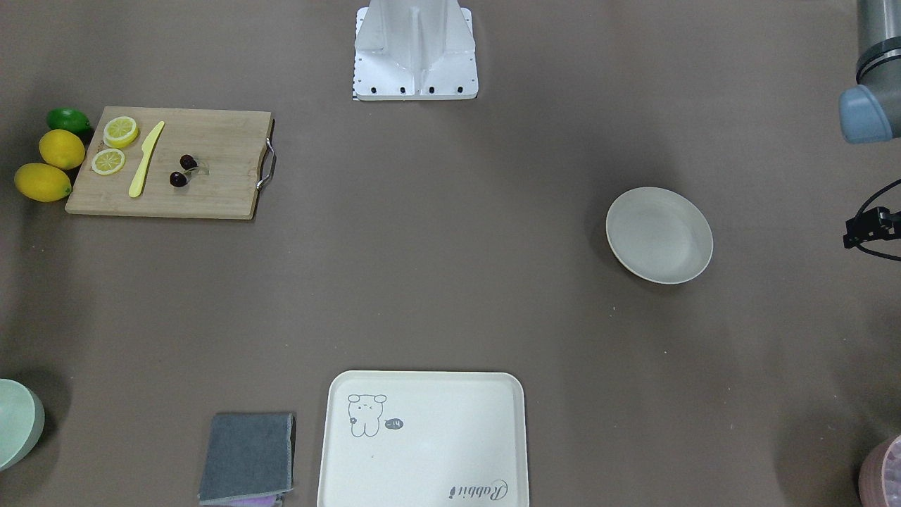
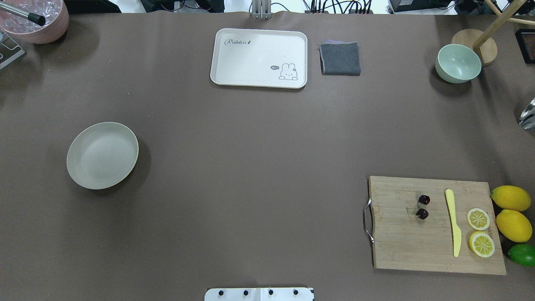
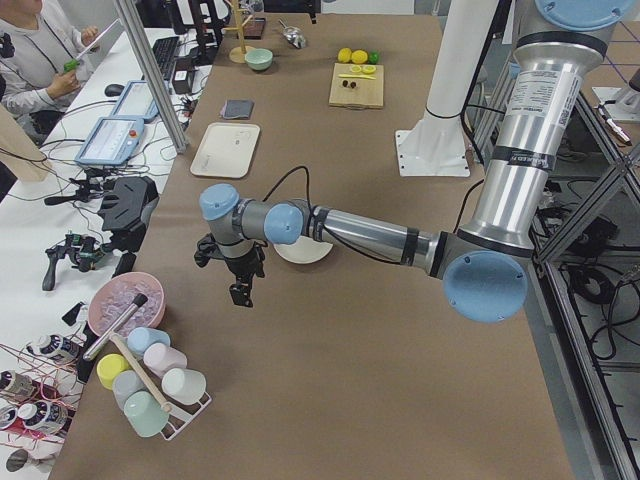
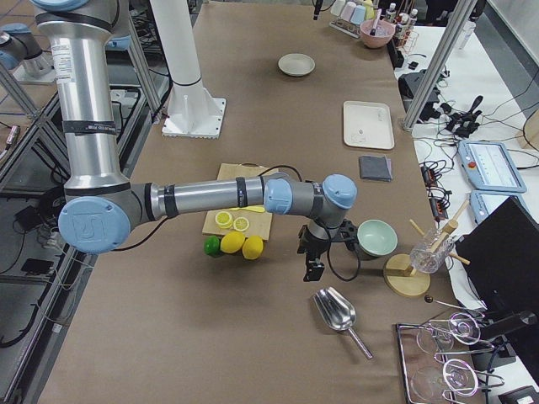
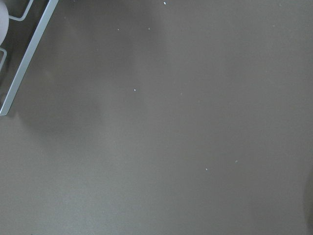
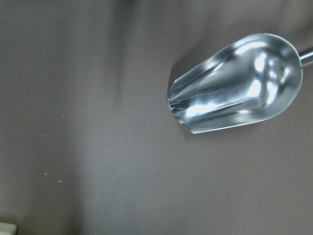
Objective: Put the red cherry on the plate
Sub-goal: 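Reach the left gripper down to the rim of the white bowl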
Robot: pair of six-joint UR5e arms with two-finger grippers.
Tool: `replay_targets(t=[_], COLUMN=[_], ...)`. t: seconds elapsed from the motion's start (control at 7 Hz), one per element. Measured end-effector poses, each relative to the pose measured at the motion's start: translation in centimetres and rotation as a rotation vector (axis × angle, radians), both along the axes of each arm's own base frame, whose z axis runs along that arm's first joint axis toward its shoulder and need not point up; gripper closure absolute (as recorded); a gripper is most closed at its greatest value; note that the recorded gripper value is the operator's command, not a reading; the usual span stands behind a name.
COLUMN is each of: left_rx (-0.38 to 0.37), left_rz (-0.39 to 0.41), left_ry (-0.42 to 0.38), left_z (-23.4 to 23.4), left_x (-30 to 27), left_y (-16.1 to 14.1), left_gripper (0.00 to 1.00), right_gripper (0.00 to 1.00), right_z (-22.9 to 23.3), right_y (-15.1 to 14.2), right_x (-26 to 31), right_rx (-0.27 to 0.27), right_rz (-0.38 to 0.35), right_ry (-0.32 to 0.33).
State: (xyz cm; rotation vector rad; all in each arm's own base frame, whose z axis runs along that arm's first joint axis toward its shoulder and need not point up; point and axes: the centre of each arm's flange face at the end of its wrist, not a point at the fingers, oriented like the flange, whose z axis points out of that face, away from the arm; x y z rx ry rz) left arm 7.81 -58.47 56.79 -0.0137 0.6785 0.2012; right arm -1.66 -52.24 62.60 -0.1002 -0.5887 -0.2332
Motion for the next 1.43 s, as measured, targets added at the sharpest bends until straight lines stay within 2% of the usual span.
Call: replay_targets(t=[0.29, 0.57, 0.71, 0.86, 1.14, 1.43], left_rx=[-0.002, 0.019, 0.038, 0.024, -0.060, -0.107], left_rz=[-0.026, -0.076, -0.083, -0.079, -0.032, 0.022], left_ry=[0.004, 0.019, 0.039, 0.093, 0.171, 0.188], left_z=[-0.7, -3.3, -5.4, -6.9, -7.8, -5.5], left_x=[-0.1, -0.3, -0.3, 0.4, 7.3, 15.3], left_y=[0.0, 0.2, 0.5, 1.0, 2.3, 3.9], left_gripper=[0.03, 0.03, 0.03, 0.03, 0.03, 0.03], right_gripper=[0.00, 0.00, 0.00, 0.00, 0.00, 0.00], right_z=[0.1, 0.1, 0.0, -0.2, -0.6, -0.7], right_y=[0.0, 0.0, 0.0, -0.2, -0.6, -0.6], right_x=[0.0, 0.0, 0.0, 0.0, -0.1, -0.1], right_rx=[-0.001, -0.001, 0.000, 0.005, 0.013, 0.013], right_rz=[-0.001, -0.001, -0.001, -0.001, -0.001, -0.001], right_ry=[0.001, 0.001, 0.001, 0.000, -0.002, -0.003])
